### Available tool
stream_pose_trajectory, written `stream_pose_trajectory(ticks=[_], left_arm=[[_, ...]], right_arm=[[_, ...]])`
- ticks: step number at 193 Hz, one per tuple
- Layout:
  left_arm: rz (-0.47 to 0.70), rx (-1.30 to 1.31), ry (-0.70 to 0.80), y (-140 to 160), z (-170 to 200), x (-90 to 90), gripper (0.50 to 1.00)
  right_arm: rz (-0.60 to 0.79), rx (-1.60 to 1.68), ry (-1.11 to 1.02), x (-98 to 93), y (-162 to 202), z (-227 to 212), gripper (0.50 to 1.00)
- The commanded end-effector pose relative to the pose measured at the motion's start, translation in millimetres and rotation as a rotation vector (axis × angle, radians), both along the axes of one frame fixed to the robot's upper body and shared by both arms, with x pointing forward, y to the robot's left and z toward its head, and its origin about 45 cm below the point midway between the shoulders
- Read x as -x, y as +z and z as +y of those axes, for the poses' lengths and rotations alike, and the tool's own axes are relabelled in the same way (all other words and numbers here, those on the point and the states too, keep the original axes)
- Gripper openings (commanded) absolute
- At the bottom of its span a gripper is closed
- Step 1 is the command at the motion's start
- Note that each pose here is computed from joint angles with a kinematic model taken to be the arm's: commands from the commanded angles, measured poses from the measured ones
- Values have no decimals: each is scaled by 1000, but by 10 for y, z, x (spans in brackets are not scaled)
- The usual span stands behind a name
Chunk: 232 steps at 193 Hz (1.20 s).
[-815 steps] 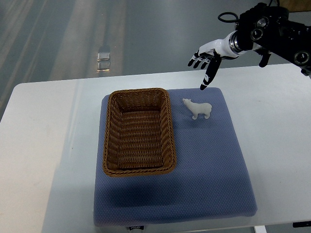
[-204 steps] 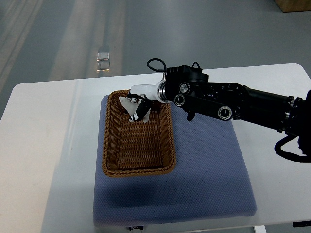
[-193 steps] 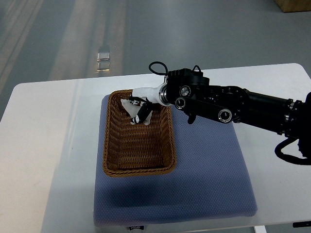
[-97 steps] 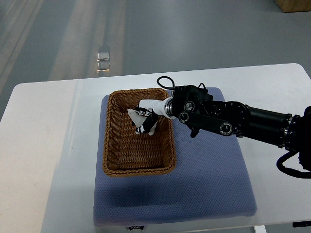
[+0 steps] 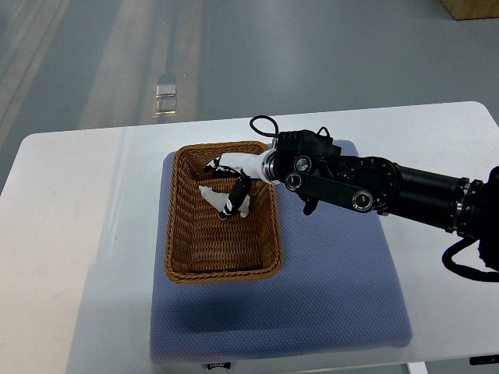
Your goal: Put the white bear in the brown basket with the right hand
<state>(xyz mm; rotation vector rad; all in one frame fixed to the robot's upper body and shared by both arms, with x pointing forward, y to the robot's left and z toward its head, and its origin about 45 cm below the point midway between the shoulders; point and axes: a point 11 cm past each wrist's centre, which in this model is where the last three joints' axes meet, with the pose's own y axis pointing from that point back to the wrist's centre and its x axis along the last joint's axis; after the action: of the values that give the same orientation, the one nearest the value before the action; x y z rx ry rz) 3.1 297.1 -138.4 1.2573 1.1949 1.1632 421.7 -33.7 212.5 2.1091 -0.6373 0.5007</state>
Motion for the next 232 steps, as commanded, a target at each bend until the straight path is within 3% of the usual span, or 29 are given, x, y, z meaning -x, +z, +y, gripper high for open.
stream_pose_trajectory(ticks=[1,25,51,94,122,161,196,232], left_arm=[[0,0,0,0,0,0,1000],[0,0,0,0,0,0,1000],[0,0,0,0,0,0,1000],[1,4,-2,0,-16,2,1000],[1,7,-3,0,-26,4,1000],[1,12,-5,0,-42,4,1000],[1,14,-4,0,-47,3,1000],[0,12,-2,0,-42,1,1000]], right_arm=[[-32,-65,-15,-117,309,75,901],[-56,-172,-48,-234,646,123,903],[-92,-316,-170,-495,954,-263,903],[-82,-734,-529,-730,942,-1066,903],[-26,-1007,-691,-726,761,-1447,903],[150,-1374,-910,-601,223,-1765,903],[219,-1615,-949,-525,-12,-1848,905],[191,-1701,-946,-507,-117,-1877,913]])
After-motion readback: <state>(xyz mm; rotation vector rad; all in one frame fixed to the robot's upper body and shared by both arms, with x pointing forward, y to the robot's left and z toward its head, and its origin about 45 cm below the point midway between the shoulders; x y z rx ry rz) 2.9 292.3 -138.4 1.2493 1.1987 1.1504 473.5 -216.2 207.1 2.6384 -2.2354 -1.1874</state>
